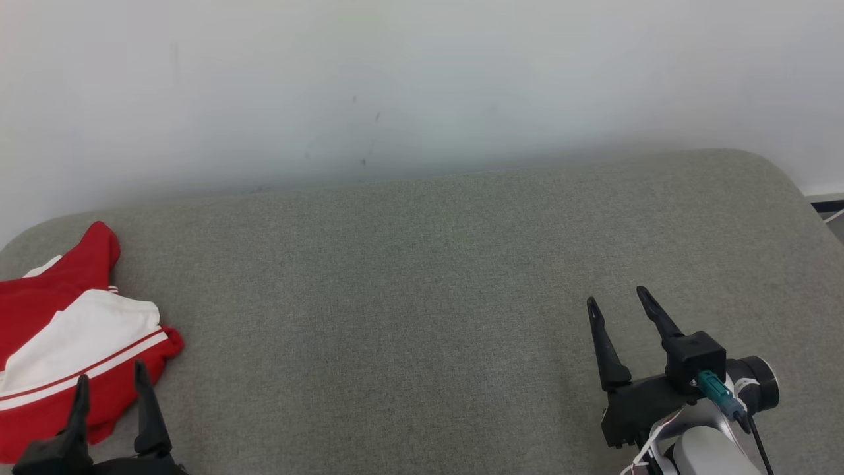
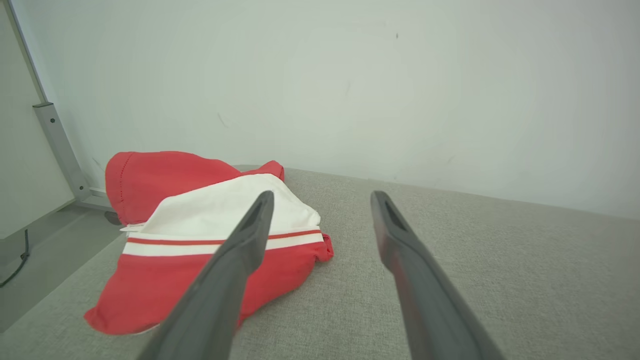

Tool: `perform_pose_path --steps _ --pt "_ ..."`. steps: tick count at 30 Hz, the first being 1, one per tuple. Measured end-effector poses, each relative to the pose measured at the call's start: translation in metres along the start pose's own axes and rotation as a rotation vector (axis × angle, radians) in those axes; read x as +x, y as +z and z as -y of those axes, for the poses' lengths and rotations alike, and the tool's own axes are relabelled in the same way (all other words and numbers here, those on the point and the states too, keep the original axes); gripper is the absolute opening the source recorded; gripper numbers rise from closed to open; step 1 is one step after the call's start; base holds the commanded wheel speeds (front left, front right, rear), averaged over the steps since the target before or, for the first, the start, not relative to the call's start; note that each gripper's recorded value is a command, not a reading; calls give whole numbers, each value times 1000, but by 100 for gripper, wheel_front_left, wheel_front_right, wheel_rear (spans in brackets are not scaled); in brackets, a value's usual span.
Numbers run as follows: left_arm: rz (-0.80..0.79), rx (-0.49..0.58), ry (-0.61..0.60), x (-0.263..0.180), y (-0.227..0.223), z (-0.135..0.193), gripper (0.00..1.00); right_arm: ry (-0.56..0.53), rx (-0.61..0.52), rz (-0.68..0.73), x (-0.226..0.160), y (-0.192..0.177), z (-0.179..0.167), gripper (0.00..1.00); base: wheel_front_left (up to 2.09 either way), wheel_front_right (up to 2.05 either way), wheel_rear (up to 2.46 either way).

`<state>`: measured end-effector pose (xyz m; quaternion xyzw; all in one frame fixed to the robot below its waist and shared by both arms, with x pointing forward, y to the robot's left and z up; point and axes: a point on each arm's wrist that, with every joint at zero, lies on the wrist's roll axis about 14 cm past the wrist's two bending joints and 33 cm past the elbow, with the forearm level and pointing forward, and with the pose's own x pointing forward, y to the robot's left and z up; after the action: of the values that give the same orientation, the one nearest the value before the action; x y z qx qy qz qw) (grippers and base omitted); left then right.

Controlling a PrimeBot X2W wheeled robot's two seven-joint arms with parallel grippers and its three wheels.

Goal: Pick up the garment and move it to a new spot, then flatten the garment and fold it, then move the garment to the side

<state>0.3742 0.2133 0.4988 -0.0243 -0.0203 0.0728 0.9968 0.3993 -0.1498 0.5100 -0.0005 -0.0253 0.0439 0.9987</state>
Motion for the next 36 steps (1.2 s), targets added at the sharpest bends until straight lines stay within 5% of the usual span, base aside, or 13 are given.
perform_pose_path --steps 36 --pt "-12 88 -12 -13 -6 -10 100 -75 24 14 0 1 26 100 0 0 0"
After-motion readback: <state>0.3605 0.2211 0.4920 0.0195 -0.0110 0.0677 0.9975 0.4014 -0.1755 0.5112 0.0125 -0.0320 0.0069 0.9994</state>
